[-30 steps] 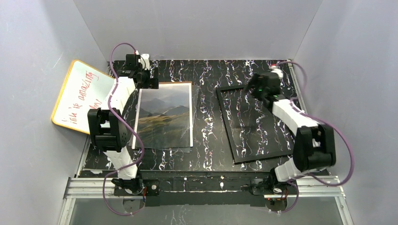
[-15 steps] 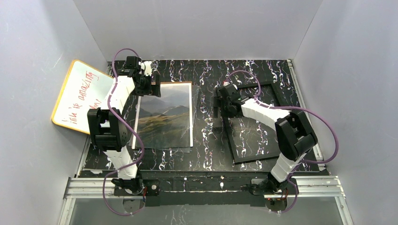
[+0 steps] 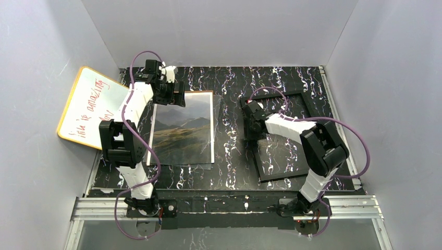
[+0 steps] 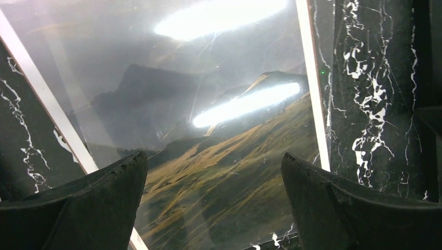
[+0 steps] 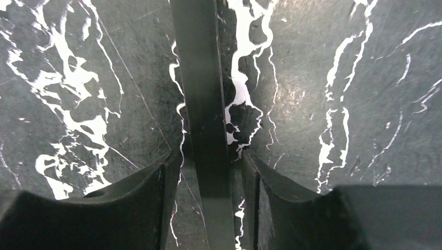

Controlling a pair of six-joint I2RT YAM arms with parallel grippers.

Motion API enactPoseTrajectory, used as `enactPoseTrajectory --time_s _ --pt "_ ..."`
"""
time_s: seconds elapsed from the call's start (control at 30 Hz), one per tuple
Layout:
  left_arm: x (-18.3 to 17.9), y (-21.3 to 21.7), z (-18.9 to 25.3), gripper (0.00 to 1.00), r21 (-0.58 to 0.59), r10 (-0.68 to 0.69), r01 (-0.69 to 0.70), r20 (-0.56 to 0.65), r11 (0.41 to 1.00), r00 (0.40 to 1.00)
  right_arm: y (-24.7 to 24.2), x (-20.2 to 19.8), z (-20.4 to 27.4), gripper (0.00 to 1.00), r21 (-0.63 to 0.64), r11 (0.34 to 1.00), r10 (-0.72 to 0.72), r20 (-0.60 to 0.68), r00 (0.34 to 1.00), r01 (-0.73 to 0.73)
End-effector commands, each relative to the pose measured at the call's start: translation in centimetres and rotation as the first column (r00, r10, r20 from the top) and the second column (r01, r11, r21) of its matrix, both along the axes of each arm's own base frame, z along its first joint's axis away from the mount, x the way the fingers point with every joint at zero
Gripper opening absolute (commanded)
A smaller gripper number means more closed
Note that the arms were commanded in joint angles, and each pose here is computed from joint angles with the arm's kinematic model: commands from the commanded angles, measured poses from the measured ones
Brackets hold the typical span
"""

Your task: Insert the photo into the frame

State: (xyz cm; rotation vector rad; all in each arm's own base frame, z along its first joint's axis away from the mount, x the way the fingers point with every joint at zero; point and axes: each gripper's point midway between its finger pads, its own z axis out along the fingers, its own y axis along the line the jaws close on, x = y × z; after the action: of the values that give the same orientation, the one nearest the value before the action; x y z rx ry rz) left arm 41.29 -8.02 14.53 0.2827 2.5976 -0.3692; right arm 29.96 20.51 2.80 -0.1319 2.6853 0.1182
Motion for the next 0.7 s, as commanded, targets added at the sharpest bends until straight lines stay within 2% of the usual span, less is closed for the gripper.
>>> enactPoseTrajectory --time_s 0.0,0.1,0.3,0.47,0.67 --pt "-0.7 -1.1 0.5 0.98 -0.019 -0.058 0.057 -0.024 0.998 0.998 0.9 0.2 -0.7 0.50 -0.001 1.000 -0.005 -0.002 1.000 0.005" --pt "-1.3 -1.1 0.0 0.98 0.001 -0.083 0.083 -0.045 0.997 0.996 1.3 0.2 -1.2 0.44 0.000 1.000 -0.015 -0.011 1.000 0.015" --pt "-2.4 -1.8 0.1 0.98 -0.008 -0.104 0.103 -0.055 0.995 0.993 2.7 1.5 0.6 0.22 0.031 0.999 -0.015 0.017 1.000 0.014" --pt "-2.8 -3.0 0.9 0.98 -0.064 -0.105 0.100 -0.064 0.993 0.992 5.8 3.6 7.1 0.10 0.153 0.988 -0.038 0.077 0.996 0.026" --pt "-2.8 -3.1 1.2 0.98 -0.065 -0.089 0.084 -0.076 0.994 0.993 10.2 4.3 15.3 0.04 0.391 0.920 -0.054 0.102 0.993 0.010"
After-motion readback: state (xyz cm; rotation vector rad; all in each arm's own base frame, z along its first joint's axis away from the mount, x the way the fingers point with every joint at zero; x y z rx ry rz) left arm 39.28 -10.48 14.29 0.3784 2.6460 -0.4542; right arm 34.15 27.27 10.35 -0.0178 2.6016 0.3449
